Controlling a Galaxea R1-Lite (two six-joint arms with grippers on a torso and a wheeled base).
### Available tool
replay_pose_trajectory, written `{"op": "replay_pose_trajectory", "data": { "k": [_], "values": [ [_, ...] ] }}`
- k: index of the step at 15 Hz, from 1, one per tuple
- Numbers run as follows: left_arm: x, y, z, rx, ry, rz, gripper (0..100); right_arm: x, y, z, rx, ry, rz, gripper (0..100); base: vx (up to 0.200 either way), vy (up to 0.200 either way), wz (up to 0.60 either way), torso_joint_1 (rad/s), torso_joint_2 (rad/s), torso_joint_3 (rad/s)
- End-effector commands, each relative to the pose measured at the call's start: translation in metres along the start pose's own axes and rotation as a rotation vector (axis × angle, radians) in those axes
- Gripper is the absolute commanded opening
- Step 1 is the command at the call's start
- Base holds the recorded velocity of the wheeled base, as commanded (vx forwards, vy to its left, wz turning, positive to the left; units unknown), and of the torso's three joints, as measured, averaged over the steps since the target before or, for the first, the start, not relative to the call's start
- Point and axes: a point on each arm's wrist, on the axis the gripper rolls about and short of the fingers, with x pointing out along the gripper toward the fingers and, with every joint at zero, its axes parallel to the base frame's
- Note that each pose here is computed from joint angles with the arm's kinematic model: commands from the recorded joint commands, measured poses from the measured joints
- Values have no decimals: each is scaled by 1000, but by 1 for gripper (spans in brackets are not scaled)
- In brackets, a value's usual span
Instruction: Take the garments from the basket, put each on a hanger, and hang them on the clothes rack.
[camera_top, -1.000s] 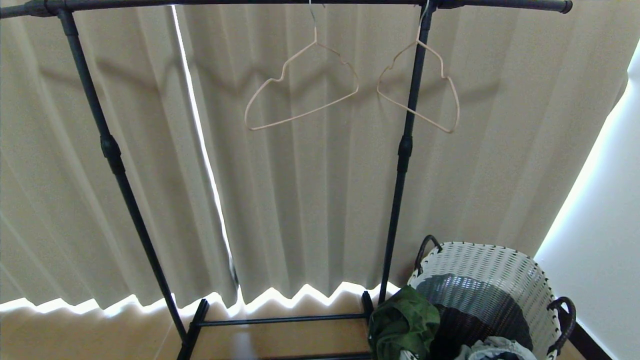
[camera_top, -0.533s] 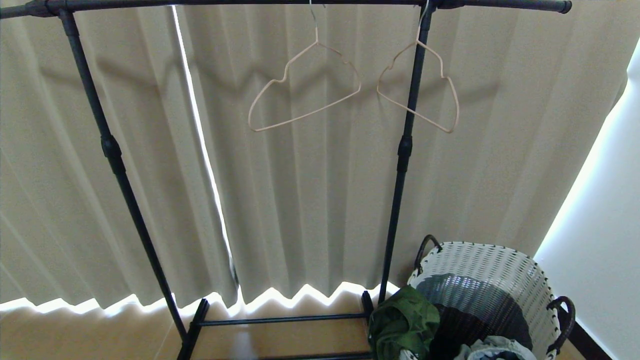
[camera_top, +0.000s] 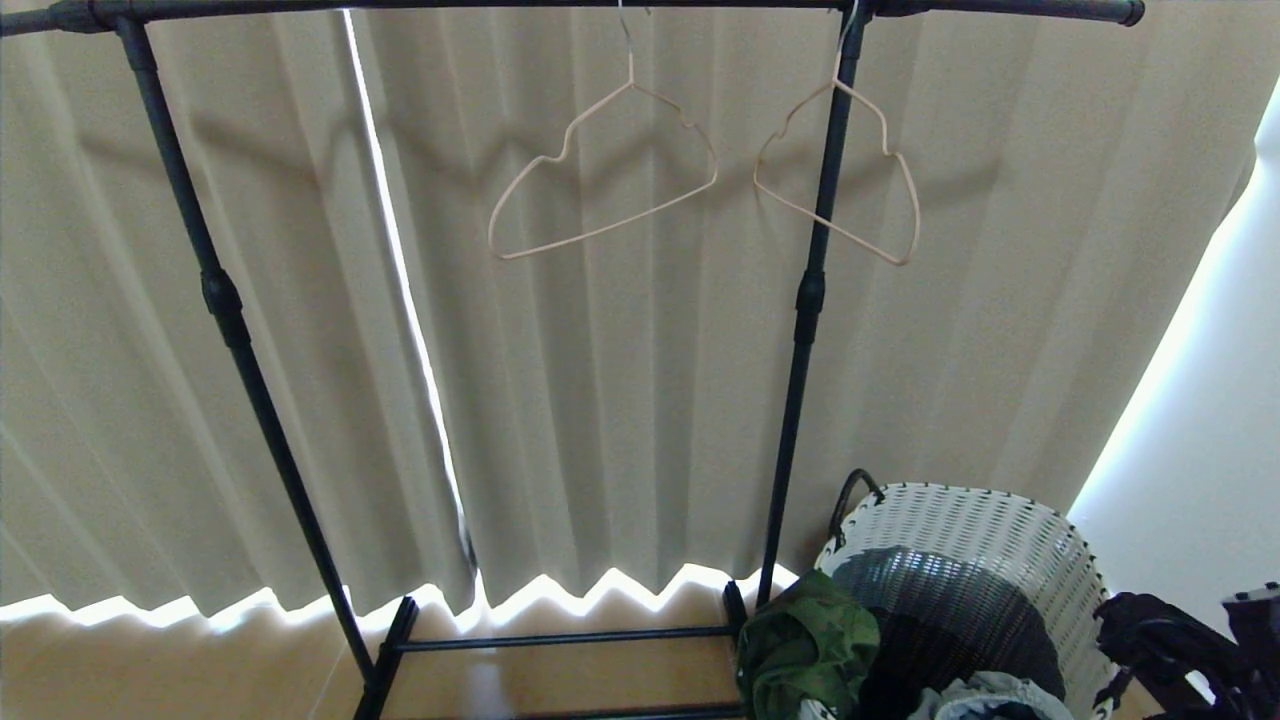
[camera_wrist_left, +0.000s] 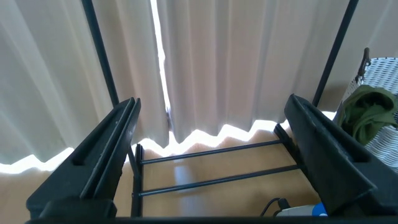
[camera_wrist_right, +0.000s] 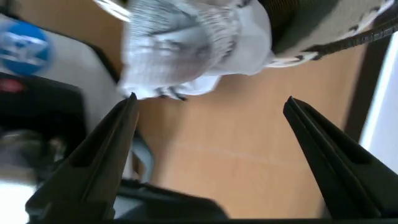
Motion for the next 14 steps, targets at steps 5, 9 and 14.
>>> {"op": "replay_pose_trajectory", "data": {
  "k": [5,9,14],
  "values": [
    [0,0,0,1,0,0,100,69,-15,27,0,128,-49,100,0,0,0,0,0,0],
    [0,0,0,1,0,0,100,78,-16,31,7,107,-56,0,0,0,0,0,0,0],
    [0,0,0,0,1,0,100,35,-17,28,20,-81,-85,0,0,0,0,0,0,0]
  ]
}}
